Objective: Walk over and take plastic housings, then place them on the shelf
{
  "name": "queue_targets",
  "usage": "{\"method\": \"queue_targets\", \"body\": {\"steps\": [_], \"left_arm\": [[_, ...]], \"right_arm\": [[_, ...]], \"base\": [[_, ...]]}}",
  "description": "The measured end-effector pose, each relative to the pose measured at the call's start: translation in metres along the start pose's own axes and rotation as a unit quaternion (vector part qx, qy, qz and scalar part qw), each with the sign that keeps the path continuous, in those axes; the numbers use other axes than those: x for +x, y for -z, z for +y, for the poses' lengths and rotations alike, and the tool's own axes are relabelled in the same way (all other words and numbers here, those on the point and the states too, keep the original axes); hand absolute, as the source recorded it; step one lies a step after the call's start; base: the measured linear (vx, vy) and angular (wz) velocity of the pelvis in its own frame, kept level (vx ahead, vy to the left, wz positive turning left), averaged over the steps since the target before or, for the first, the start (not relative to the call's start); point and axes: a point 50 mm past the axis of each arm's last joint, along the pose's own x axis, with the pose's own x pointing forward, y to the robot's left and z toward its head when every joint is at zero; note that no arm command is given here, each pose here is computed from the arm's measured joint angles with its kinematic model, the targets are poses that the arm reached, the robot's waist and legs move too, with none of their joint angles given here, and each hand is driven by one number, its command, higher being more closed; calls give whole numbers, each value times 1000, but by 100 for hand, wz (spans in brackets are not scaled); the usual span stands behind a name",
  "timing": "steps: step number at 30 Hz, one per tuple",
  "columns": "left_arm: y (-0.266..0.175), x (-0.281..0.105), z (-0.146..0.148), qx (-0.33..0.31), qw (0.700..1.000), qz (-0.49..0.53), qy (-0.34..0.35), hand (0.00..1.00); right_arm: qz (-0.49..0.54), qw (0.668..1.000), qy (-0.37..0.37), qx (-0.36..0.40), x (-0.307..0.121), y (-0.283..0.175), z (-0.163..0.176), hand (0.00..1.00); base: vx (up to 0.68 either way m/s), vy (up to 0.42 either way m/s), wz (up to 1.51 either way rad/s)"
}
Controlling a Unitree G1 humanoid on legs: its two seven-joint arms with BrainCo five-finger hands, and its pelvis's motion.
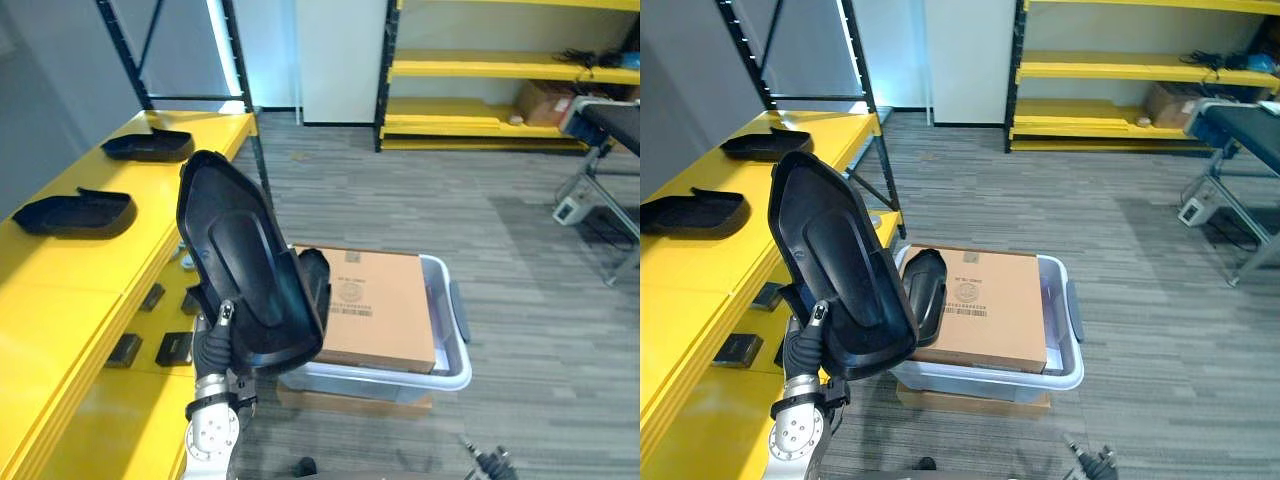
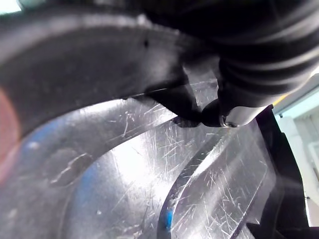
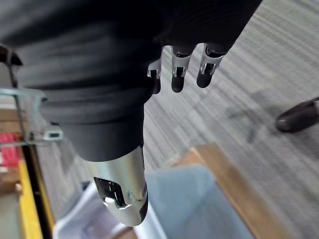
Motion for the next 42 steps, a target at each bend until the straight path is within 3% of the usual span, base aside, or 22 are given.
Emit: {"method": "queue_targets", "body": {"steps": [9, 12, 19, 30, 42], "left_arm": [[-24, 13, -18, -43, 997, -57, 19, 100], [-24, 19, -41, -60, 994, -62, 63, 100], [3, 20, -54, -24, 992, -14, 125, 100], [0, 25, -62, -22, 991, -25, 127, 100], [4, 21, -74, -49, 990, -5, 131, 100]], "right_arm": [[-45, 996, -41, -67, 6, -26, 22, 0], [-42, 995, -50, -79, 6, -26, 27, 0], [-40, 993, -65, -90, 9, -31, 37, 0], [-25, 993, -62, -100, 3, -14, 29, 0], [-25, 993, -61, -102, -2, -9, 25, 0]], "base": [[56, 96, 177], [234, 192, 110], [153, 144, 48], [154, -85, 91], [131, -176, 12]]}}
